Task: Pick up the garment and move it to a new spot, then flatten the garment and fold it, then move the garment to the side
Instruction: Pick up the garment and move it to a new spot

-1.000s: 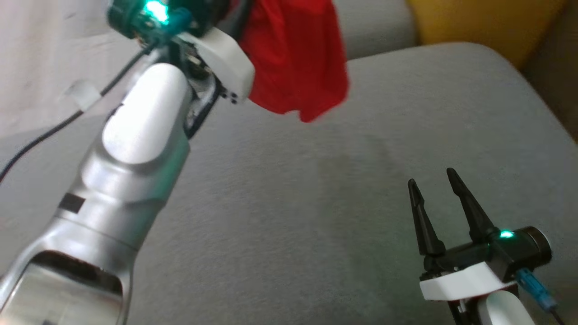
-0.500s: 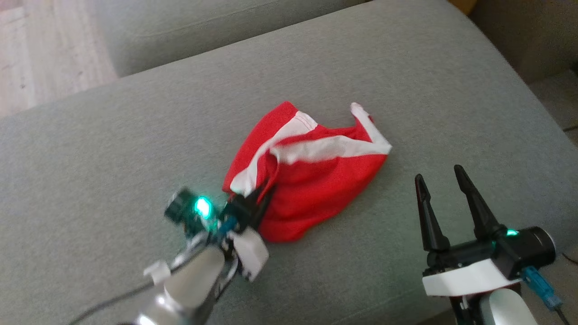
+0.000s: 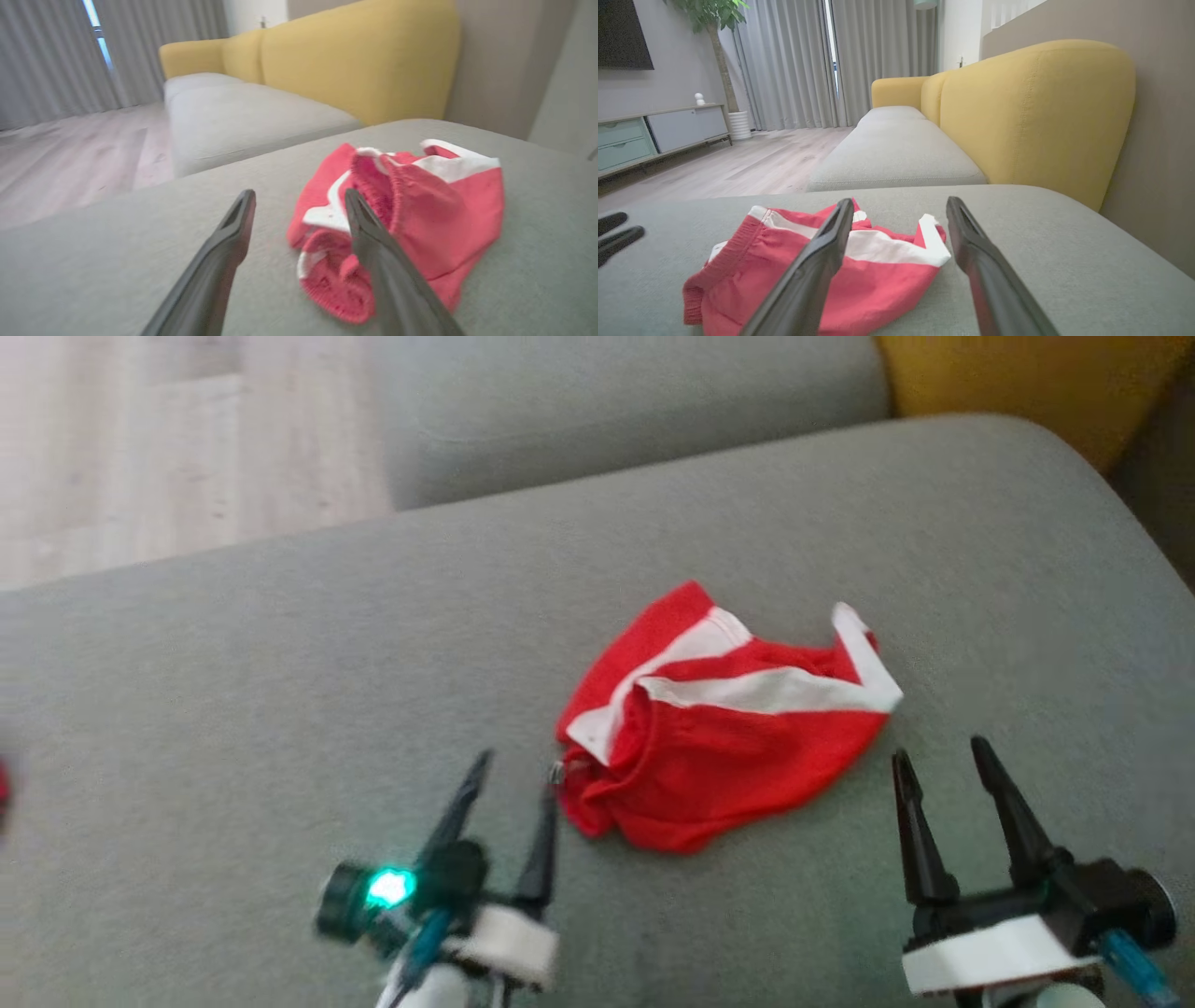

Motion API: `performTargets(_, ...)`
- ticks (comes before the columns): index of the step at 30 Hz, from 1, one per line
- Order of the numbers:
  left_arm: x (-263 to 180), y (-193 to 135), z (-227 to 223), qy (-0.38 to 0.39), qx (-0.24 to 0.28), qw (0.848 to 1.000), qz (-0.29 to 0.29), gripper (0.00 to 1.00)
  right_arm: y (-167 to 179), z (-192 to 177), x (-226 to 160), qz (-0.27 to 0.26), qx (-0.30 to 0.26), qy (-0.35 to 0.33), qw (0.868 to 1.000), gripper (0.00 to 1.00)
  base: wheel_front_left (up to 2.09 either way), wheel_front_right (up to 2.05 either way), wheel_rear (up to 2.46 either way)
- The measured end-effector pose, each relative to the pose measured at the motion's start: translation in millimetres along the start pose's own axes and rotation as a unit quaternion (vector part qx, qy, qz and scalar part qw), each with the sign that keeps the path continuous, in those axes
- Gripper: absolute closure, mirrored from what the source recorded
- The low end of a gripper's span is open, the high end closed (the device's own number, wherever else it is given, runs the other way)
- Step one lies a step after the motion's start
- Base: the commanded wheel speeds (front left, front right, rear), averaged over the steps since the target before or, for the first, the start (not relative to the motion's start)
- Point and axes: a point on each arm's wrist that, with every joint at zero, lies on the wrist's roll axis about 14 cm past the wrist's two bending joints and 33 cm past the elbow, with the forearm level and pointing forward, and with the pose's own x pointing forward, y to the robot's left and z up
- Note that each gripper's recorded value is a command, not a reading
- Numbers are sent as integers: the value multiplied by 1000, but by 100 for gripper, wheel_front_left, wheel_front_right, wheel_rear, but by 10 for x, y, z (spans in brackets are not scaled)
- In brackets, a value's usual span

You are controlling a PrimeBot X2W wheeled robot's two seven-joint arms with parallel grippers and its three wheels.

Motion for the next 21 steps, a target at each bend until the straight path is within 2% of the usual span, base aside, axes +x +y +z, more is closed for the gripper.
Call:
performTargets(4, -359, 467, 187, -39, -31, 993, 103, 0, 59, 13, -5, 11, 9, -4, 1000, 0, 0, 0, 0)
performTargets(6, -535, 619, 329, -67, -29, 988, 135, 0, 89, 21, -14, 16, 12, -6, 1000, 0, 0, 0, 0)
performTargets(9, -851, 770, 440, -94, -29, 979, 176, 0, 151, -3, -80, 27, 14, -3, 1000, 0, 0, 0, 0)
performTargets(12, -1186, 853, 356, -90, -30, 972, 213, 0, 192, -33, -161, 34, 13, 1, 999, 0, 0, 0, 0)
performTargets(16, -1490, 834, 184, -72, -27, 969, 236, 0, 247, -29, -218, 43, 15, 0, 999, 0, 0, 0, 0)
performTargets(21, -1574, 769, 168, -73, -26, 970, 232, 0, 277, -37, -246, 48, 16, 0, 999, 0, 0, 0, 0)
